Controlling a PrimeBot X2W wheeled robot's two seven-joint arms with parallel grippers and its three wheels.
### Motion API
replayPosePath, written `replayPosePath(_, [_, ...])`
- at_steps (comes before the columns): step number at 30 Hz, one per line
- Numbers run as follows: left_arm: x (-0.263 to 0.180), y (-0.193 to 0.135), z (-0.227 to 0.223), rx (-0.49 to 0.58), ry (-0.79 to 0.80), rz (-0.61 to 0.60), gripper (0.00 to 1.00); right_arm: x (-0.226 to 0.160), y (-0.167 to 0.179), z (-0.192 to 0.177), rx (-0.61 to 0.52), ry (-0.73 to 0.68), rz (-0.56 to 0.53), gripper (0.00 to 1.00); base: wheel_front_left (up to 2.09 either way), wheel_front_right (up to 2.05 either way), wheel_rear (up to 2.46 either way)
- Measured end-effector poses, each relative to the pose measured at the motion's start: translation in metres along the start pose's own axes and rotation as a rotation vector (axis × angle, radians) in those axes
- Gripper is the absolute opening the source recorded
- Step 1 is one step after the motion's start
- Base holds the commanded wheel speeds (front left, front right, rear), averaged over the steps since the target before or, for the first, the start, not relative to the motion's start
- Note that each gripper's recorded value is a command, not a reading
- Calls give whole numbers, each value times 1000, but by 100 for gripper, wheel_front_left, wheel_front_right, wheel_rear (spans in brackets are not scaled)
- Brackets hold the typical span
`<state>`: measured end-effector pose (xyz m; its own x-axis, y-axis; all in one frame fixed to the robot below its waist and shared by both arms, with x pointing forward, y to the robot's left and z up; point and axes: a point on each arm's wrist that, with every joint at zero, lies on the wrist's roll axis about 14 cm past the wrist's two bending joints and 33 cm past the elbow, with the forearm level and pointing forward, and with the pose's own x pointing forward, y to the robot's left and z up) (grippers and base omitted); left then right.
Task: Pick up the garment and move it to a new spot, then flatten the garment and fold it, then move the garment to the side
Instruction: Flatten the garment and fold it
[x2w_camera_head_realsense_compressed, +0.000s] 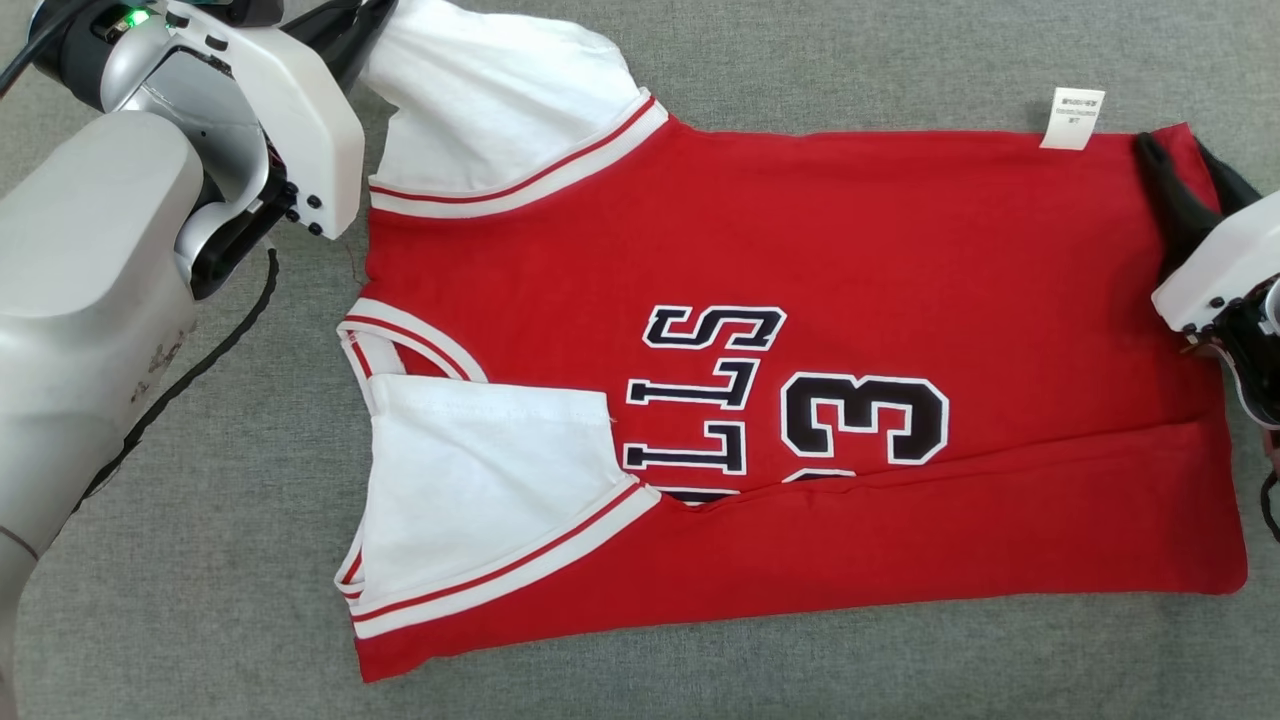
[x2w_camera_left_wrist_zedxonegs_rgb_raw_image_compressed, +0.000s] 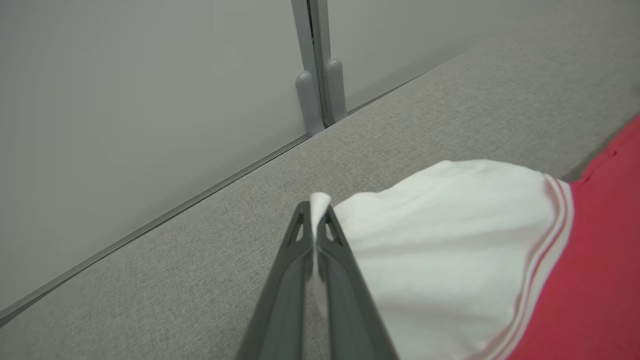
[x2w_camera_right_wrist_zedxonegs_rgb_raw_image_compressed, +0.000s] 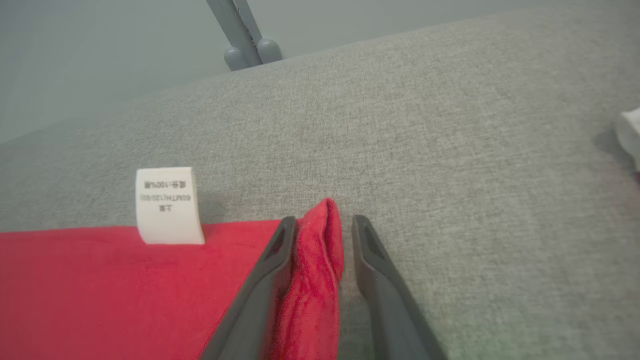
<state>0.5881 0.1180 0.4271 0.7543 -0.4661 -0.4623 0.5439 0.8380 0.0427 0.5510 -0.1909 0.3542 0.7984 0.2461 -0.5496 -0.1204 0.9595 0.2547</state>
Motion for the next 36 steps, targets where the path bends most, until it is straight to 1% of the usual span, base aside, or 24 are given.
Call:
replayPosePath(3, [0, 0, -1, -2, 1, -1, 0, -3, -4, 1, -17, 2, -4, 0, 0, 0, 0])
replayPosePath(7, [0, 2, -4, 6, 6, 7, 0, -4, -4, 8, -49, -35, 3, 0, 0, 0, 0])
replayPosePath(9, [-2, 8, -4, 19, -4, 26, 0, -6, -4, 17, -84, -68, 8, 0, 0, 0, 0])
replayPosePath(12, [-1, 12, 1, 11, -34, 49, 0, -5, -5, 30, -136, -118, 11, 0, 0, 0, 0])
replayPosePath(16, [3, 24, 10, 9, -77, 92, 0, 0, -7, 48, -146, -176, 1, 0, 0, 0, 0])
replayPosePath(19, [7, 33, 18, 2, -124, 130, 0, 6, -11, 65, -188, -226, -12, 0, 0, 0, 0])
replayPosePath(21, [10, 35, 24, -12, -156, 144, 0, 9, -12, 72, -193, -249, -20, 0, 0, 0, 0])
replayPosePath(24, [12, 38, 31, -23, -190, 160, 0, 15, -9, 74, -232, -254, -19, 0, 0, 0, 0])
replayPosePath(28, [12, 33, 32, -12, -199, 149, 0, 17, 3, 80, -249, -289, 5, 0, 0, 0, 0])
replayPosePath(31, [4, 31, 31, 26, -185, 148, 0, 11, 8, 85, -277, -323, 20, 0, 0, 0, 0])
replayPosePath(36, [-16, 25, 31, 41, -176, 147, 0, -7, 8, 72, -269, -311, 22, 0, 0, 0, 0])
